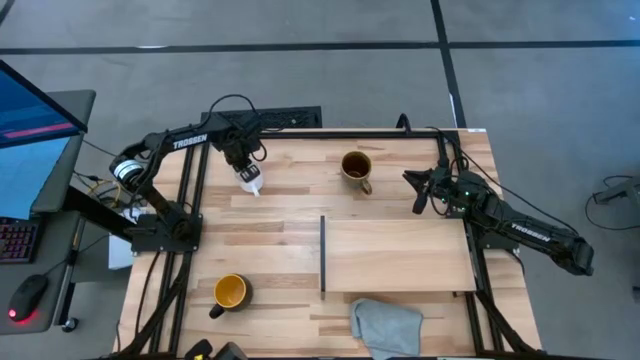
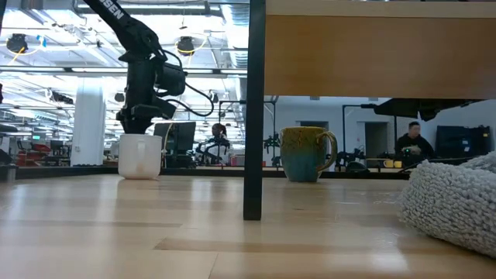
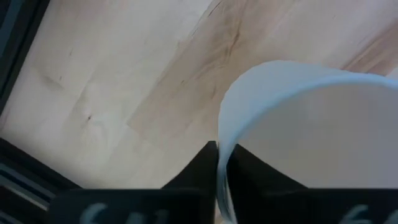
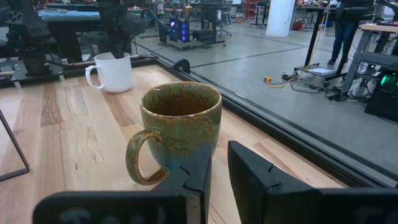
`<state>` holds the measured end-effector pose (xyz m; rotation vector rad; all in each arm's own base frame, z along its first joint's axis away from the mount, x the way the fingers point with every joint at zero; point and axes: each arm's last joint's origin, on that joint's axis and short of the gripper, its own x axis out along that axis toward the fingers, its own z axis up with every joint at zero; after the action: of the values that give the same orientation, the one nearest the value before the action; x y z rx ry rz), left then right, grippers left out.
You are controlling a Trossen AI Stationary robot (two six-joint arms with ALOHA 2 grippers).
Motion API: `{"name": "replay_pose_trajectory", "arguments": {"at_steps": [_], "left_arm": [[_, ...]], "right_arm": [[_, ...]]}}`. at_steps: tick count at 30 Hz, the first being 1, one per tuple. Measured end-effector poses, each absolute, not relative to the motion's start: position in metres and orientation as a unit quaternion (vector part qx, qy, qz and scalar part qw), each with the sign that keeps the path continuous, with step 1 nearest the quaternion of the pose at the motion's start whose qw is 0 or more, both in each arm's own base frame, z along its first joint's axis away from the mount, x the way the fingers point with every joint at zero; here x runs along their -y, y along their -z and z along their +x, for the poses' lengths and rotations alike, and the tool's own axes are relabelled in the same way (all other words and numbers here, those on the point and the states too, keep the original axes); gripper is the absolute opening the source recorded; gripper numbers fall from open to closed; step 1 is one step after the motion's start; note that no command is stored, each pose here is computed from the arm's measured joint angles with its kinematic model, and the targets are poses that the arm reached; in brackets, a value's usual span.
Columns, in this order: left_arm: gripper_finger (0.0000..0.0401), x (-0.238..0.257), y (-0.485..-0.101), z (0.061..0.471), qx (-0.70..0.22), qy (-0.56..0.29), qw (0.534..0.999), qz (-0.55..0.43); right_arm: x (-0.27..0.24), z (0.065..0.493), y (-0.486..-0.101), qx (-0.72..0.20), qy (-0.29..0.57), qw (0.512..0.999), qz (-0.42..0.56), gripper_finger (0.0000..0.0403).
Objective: Stack small to large cups/mugs on shelf
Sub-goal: Put the white mug on the shelf
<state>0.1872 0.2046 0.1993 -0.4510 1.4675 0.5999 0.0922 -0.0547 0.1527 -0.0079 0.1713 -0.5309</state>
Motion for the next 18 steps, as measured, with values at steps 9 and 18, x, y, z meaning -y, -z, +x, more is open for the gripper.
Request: {"name": "replay_pose_trajectory", "arguments": {"at_steps": [9,18], "left_arm": [[0.0004,-0.2038,-0.1993,0.1875,-0.654,-0.247,0.686,-0.201],[0.0002,-0.2037,-0.1992,0.1875,-0.654,-0.246,0.687,-0.202]], "right_arm": [[0.0547,0.0922,-0.1528,-0.084,0.262,0.961,-0.004,0.0076],[0.0547,0.0922,-0.1528,-0.084,0.262,0.961,-0.004,0.0076]]}}
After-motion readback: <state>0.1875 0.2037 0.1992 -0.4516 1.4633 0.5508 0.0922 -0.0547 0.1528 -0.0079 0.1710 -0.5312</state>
